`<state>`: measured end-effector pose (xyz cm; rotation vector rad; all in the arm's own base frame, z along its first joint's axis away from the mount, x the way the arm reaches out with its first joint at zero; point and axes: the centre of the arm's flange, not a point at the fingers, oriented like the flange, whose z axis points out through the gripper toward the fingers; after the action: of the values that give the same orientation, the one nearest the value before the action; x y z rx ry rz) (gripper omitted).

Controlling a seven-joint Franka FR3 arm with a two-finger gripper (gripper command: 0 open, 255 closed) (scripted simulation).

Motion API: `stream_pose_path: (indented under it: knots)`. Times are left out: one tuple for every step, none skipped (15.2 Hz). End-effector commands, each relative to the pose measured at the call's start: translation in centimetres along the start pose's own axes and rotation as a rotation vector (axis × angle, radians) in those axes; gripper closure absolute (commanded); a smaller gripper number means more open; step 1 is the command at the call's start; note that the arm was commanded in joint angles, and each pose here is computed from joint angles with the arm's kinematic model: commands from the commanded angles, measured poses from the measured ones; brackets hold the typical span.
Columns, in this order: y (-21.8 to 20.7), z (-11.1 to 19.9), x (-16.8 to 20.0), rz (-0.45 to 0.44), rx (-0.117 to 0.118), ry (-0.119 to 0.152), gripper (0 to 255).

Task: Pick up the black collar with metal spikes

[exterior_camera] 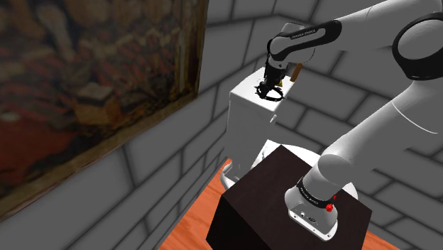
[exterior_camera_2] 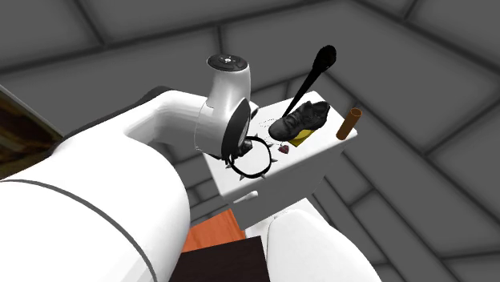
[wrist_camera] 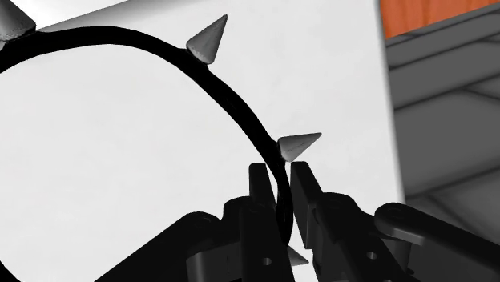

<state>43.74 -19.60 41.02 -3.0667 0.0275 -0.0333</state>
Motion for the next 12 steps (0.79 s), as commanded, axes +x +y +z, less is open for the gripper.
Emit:
stream_pose_path:
  knots:
    - [-0.3, 0.0, 0.2, -0.003, 0.006, -0.015, 255]
    - [-0.4, -0.6, 0.2, -0.003, 0.006, -0.015, 255]
    - [-0.4, -1.1, 0.2, -0.003, 0.006, -0.015, 255]
    - [-0.4, -1.6, 0.2, -0.003, 0.006, -0.015, 255]
    - [-0.5, -2.1, 0.2, -0.003, 0.006, -0.015, 255]
    - [-0.5, -2.7, 0.2, -0.003, 0.006, -0.015, 255]
    - [-0.6, -3.2, 0.2, -0.003, 0.006, -0.015, 255]
    - [-0.6, -3.7, 0.2, -0.003, 0.006, -0.015, 255]
    - [-0.6, -4.2, 0.3, -0.003, 0.006, -0.015, 255]
    - [-0.7, -4.8, 0.3, -0.003, 0.006, -0.015, 255]
    - [-0.7, -5.3, 0.3, -0.003, 0.006, -0.015, 255]
    - [-0.7, -5.8, 0.3, -0.003, 0.006, -0.015, 255]
